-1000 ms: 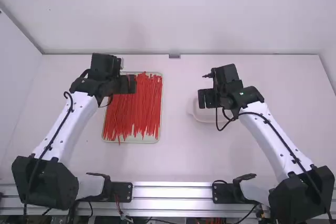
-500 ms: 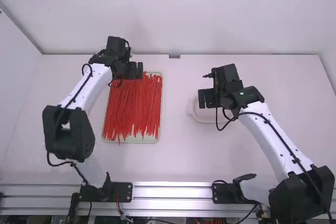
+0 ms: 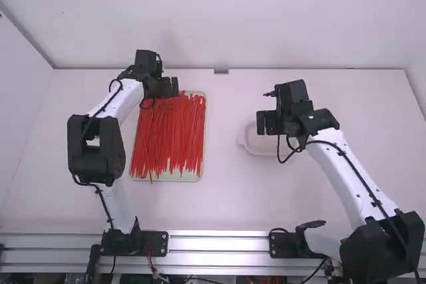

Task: Fasten the cable tie

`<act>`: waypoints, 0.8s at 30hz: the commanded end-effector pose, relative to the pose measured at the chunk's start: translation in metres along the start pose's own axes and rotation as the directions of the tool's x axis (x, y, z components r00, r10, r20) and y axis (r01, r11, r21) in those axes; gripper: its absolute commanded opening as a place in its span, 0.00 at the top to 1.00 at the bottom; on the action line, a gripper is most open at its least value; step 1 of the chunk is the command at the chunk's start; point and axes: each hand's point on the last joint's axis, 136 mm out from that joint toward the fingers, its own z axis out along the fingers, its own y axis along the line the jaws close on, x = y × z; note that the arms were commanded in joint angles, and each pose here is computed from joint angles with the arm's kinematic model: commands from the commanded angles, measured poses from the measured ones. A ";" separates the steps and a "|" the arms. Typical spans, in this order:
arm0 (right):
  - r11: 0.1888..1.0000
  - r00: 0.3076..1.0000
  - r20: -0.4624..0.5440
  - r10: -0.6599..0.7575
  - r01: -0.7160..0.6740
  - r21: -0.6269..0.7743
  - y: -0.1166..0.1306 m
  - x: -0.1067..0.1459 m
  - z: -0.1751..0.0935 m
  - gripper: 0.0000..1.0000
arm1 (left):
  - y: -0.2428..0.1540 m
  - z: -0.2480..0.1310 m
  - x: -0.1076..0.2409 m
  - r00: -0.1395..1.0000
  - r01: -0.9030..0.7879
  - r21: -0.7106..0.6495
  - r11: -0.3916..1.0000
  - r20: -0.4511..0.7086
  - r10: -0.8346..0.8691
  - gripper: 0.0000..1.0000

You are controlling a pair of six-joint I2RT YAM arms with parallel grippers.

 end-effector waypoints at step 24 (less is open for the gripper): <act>1.000 0.998 0.056 0.018 -0.017 -0.012 0.008 -0.018 -0.007 0.01 | 0.007 0.072 0.002 0.999 0.041 0.023 0.999 0.020 -0.041 0.38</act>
